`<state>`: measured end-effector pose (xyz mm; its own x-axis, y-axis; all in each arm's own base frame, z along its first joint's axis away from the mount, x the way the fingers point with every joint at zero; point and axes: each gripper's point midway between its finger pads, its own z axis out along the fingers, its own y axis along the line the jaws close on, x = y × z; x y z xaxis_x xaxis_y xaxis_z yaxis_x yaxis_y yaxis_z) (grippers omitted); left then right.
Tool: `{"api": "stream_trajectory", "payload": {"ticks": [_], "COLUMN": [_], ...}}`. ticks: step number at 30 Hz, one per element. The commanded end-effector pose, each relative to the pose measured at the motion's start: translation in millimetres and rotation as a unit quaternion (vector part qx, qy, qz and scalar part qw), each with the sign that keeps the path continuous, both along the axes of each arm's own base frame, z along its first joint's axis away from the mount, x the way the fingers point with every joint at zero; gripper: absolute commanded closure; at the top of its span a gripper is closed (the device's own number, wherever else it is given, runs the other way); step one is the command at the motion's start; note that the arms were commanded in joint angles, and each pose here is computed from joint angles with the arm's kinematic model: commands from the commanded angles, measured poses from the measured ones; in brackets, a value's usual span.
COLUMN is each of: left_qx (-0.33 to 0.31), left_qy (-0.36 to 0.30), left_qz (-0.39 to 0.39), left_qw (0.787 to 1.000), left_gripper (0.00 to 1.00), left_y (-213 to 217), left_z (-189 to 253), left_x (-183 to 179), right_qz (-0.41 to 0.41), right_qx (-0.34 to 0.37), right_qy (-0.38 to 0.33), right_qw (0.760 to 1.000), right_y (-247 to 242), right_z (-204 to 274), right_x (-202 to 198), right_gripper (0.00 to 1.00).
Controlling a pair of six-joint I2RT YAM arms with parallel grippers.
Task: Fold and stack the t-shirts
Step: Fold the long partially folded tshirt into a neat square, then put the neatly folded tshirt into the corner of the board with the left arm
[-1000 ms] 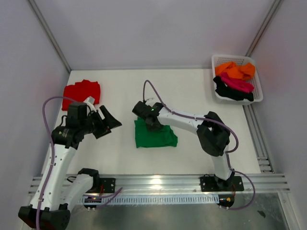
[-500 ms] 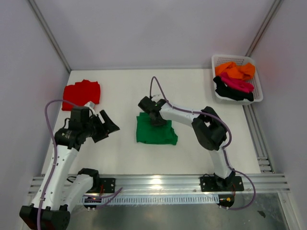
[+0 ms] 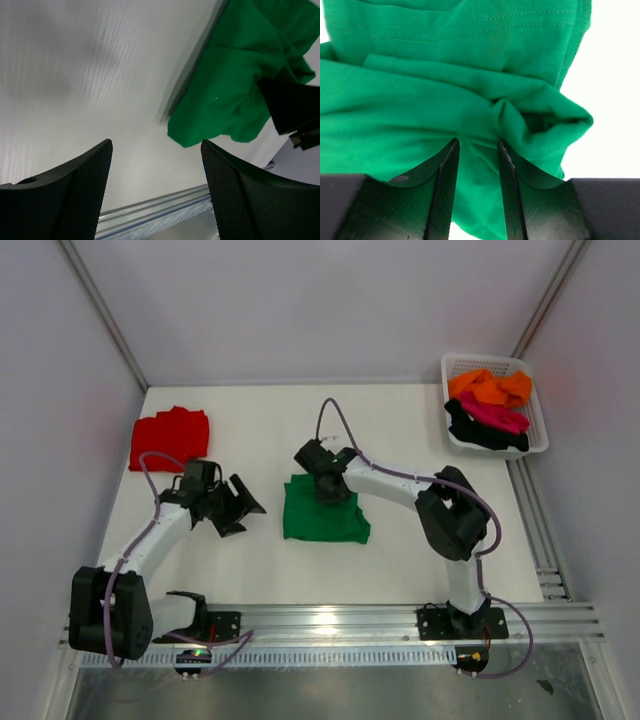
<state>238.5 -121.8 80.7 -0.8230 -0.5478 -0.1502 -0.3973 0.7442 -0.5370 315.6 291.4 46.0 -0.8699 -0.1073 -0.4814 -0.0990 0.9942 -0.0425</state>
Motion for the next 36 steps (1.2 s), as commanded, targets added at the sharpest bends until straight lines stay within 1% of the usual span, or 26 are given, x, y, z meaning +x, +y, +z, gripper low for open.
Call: {"api": "stream_trajectory", "payload": {"ticks": [1,2,3,4,6,7,9,10,15,21,27,30,36], "left_qx": [-0.048,-0.053,-0.061,-0.072,-0.080,-0.080,-0.089,-0.090,-0.093,-0.102,-0.104,-0.092,-0.065], "left_qy": [-0.071,-0.070,-0.056,-0.065,-0.059,-0.037,-0.028,-0.004,0.007,0.026,0.040,0.053,0.070], "left_qz": [0.017,0.020,0.024,0.023,0.027,0.033,0.029,0.028,0.026,0.016,-0.004,-0.024,-0.044], "left_qw": [0.996,0.996,0.996,0.995,0.995,0.996,0.995,0.996,0.995,0.994,0.994,0.994,0.995], "left_gripper": [0.26,0.26,0.26,0.26,0.26,0.26,0.26,0.27,0.27,0.28,0.28,0.29,0.29], "left_y": [-16,-17,-20,-23,-26,-27,-31,-33,-40,-57,-82,-93,-97], "left_z": [9,5,-4,-6,-16,-32,-42,-55,-75,-89,-93,-93,-89], "left_x": [43,46,48,54,59,58,62,60,65,72,63,47,23], "right_qz": [0.002,0.002,0.002,0.001,0.000,0.000,0.003,0.002,0.002,0.001,-0.003,-0.005,-0.010], "right_qx": [0.042,0.044,0.046,0.045,0.045,0.046,0.051,0.049,0.066,0.074,0.058,0.056,0.051], "right_qy": [-0.031,-0.035,-0.036,-0.037,-0.043,-0.046,-0.056,-0.057,-0.081,-0.091,-0.096,-0.095,-0.083], "right_qw": [0.999,0.998,0.998,0.998,0.998,0.998,0.997,0.997,0.995,0.993,0.994,0.994,0.995], "right_y": [7,7,7,6,4,3,4,2,1,1,-2,0,3], "right_z": [34,38,40,41,48,53,65,69,99,113,111,109,102], "right_x": [1,1,0,0,0,1,2,2,4,5,10,12,13], "right_gripper": [0.59,0.59,0.59,0.59,0.59,0.59,0.59,0.59,0.59,0.59,0.59,0.59,0.59]}}
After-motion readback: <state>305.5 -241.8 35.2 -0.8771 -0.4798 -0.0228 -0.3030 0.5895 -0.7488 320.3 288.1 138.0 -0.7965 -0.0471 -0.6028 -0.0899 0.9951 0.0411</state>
